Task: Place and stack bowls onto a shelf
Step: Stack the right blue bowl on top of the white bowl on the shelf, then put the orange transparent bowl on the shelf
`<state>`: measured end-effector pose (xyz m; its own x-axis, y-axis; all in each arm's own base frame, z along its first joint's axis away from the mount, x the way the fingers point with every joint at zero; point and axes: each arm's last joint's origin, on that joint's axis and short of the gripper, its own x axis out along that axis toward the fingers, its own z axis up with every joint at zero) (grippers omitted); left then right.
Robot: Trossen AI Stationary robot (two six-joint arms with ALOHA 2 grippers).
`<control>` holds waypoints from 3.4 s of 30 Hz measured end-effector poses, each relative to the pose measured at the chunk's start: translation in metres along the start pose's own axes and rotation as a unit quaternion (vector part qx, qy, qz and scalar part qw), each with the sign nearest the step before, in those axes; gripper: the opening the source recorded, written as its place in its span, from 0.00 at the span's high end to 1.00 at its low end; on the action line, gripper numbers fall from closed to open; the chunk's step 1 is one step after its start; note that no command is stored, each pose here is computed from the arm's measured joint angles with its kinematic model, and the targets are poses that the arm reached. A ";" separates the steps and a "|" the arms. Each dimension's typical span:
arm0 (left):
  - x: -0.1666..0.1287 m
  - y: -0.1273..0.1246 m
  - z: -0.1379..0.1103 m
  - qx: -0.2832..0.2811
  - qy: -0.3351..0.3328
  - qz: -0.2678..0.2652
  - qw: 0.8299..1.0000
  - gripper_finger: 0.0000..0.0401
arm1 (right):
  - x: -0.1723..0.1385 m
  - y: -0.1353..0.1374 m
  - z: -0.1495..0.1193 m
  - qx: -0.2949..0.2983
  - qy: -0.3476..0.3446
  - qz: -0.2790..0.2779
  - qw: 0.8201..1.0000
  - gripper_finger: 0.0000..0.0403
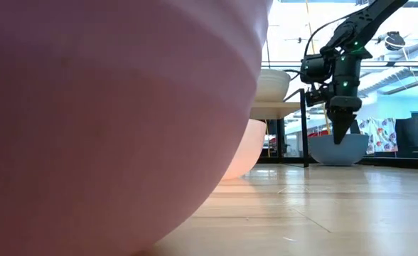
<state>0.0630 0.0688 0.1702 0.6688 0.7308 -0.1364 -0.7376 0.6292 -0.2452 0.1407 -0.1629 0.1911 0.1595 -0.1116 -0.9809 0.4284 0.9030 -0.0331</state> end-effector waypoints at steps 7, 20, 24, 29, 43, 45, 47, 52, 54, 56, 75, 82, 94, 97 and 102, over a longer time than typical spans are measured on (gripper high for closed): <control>0.000 0.000 0.000 0.000 0.000 0.000 1.000 0.74 | -0.031 0.006 -0.013 -0.008 0.001 -0.043 0.999 1.00; 0.000 0.000 0.000 -0.001 0.000 0.000 1.000 0.74 | -0.172 0.010 -0.018 -0.003 -0.122 -0.181 0.976 1.00; 0.000 0.000 0.000 -0.001 0.000 0.000 1.000 0.74 | -0.220 0.010 -0.011 -0.006 -0.150 -0.194 0.969 1.00; 0.000 0.000 0.000 0.004 0.000 0.000 1.000 0.74 | -0.262 0.007 0.009 -0.026 -0.156 -0.195 0.968 1.00; 0.000 0.000 0.000 0.004 0.000 0.000 1.000 0.74 | -0.254 0.033 0.096 -0.173 -0.177 -0.080 0.966 1.00; 0.000 0.000 0.000 0.004 0.000 0.000 1.000 0.74 | -0.245 0.041 0.104 -0.193 -0.157 -0.066 0.966 1.00; 0.000 0.000 0.000 0.003 0.000 0.000 1.000 0.74 | -0.237 0.048 0.110 -0.215 -0.139 -0.054 0.965 1.00; 0.000 0.000 0.000 0.003 0.001 0.000 1.000 0.74 | -0.218 0.064 0.127 -0.254 -0.112 -0.022 0.960 1.00; 0.000 0.000 0.000 0.004 0.001 0.000 1.000 0.74 | -0.213 0.069 0.131 -0.271 -0.110 0.006 0.956 1.00; 0.000 0.000 0.000 0.004 0.001 0.000 1.000 0.74 | -0.208 0.074 0.136 -0.280 -0.107 0.023 0.954 1.00; 0.000 0.000 -0.001 0.006 0.004 0.001 1.000 0.74 | -0.159 0.073 0.152 -0.334 -0.021 0.049 0.941 1.00; 0.000 0.000 -0.001 0.005 0.004 0.001 1.000 0.74 | -0.144 0.072 0.154 -0.330 -0.016 0.050 0.943 0.96; 0.000 0.000 -0.001 0.005 0.004 0.001 1.000 0.74 | -0.155 0.072 0.151 -0.310 -0.048 0.036 0.949 0.76; 0.000 0.000 -0.001 0.005 0.005 0.001 1.000 0.74 | -0.165 0.073 0.145 -0.313 -0.058 0.021 0.948 0.71; 0.000 0.000 -0.001 0.005 0.005 0.001 1.000 0.74 | -0.190 0.078 0.128 -0.321 -0.076 -0.035 0.943 0.69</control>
<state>0.0629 0.0687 0.1694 0.6686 0.7292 -0.1456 -0.7394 0.6309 -0.2351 0.2572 -0.1244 0.3994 0.2966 -0.1936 -0.9352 -0.1765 0.9513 -0.2529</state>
